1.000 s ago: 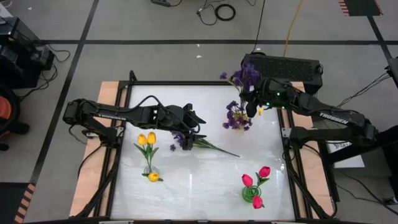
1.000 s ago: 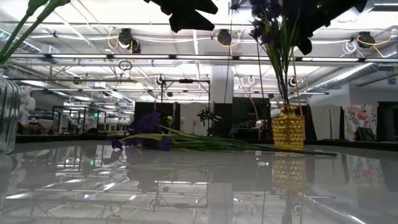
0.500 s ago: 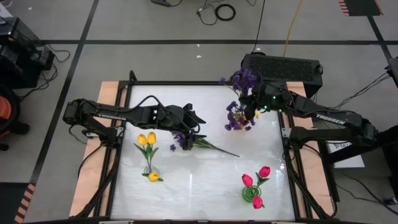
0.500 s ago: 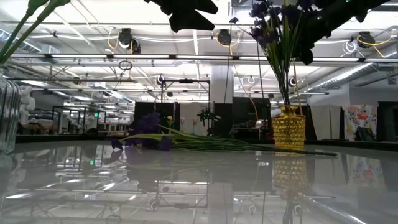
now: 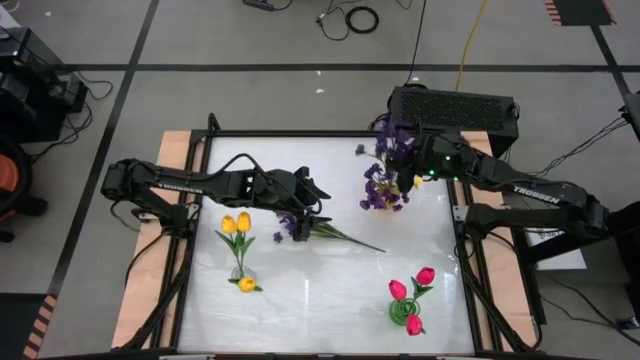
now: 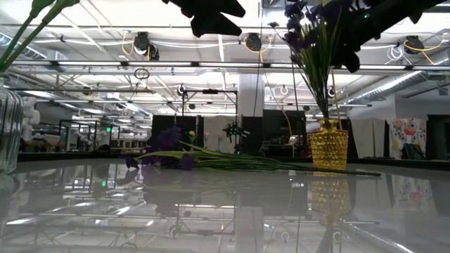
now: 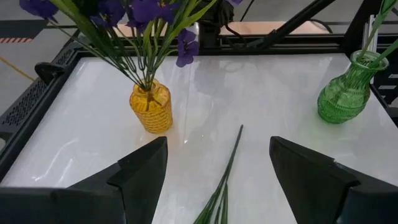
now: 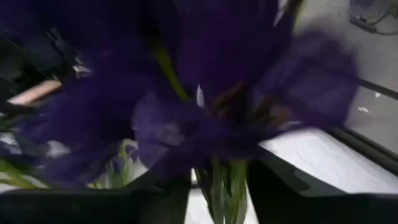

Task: Sort flowers into vase by color
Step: Put the top purple flowers into the yellow vase, then put the purple flowers into the yellow vase

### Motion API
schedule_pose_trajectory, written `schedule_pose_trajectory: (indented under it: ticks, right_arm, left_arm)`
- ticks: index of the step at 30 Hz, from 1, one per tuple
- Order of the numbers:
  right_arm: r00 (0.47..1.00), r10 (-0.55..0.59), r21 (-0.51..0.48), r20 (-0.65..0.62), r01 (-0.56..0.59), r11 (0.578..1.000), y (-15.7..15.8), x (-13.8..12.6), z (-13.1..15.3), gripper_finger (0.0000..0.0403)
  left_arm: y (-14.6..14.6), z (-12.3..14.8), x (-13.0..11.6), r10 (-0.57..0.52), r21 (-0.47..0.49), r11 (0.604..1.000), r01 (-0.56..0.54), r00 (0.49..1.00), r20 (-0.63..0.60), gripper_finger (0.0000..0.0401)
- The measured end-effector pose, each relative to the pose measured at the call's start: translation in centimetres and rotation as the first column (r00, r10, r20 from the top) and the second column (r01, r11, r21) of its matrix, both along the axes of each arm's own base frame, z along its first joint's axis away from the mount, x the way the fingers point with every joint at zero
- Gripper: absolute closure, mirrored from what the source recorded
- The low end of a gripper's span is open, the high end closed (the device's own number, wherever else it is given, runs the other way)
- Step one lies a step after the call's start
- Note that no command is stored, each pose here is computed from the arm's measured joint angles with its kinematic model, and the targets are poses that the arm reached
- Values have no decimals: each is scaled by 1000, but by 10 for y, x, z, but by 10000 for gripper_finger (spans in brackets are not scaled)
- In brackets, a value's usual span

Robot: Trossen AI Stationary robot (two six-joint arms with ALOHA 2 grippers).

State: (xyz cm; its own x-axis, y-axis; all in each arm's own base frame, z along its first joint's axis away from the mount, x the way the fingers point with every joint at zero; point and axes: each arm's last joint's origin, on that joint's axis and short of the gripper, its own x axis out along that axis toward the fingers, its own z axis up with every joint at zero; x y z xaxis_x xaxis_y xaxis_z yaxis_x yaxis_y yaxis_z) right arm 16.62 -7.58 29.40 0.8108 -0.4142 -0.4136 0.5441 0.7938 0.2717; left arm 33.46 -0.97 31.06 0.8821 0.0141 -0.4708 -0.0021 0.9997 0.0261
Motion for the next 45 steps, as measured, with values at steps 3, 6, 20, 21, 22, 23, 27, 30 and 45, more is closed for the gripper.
schedule_pose_trajectory:
  ticks: [3, 6, 20, 21, 22, 23, 27, 30, 45]
  right_arm:
    - [1000, -2, -4, 22, 2, 1000, 4, -8, 8, 232]
    - [1000, 3, -2, 17, -3, 1000, 9, -19, 16, 208]
    - [974, 86, -94, 207, -68, 993, 43, -73, 59, 179]
    - [973, 92, -107, 210, -70, 992, 45, -76, 60, 179]
    - [973, 100, -115, 208, -77, 990, 46, -77, 60, 179]
    - [972, 110, -121, 209, -86, 989, 47, -78, 59, 179]
    - [971, 143, -125, 192, -120, 985, 49, -77, 52, 179]
    - [970, 171, -129, 174, -150, 980, 51, -75, 45, 179]
    - [958, 217, -204, 187, -178, 963, 54, -77, 47, 179]
  left_arm:
    - [0, -2, -1, 0, 1, 1000, 0, 1000, -21, 116]
    - [0, -2, -1, 0, 0, 1000, 0, 1000, -26, 116]
    - [-3, -27, 8, -1, 9, 1000, 1, 995, -100, 116]
    - [-2, -26, 10, 4, 11, 1000, -2, 993, -116, 116]
    - [-1, -26, 12, 5, 19, 1000, -2, 989, -151, 116]
    - [1, -27, 14, 2, 34, 999, 4, 983, -186, 116]
    - [9, -37, 27, -29, 115, 991, 67, 952, -304, 116]
    - [18, -53, 38, -82, 95, 988, 122, 933, -349, 116]
    - [37, -127, 60, -76, 79, 987, 139, 843, -532, 116]
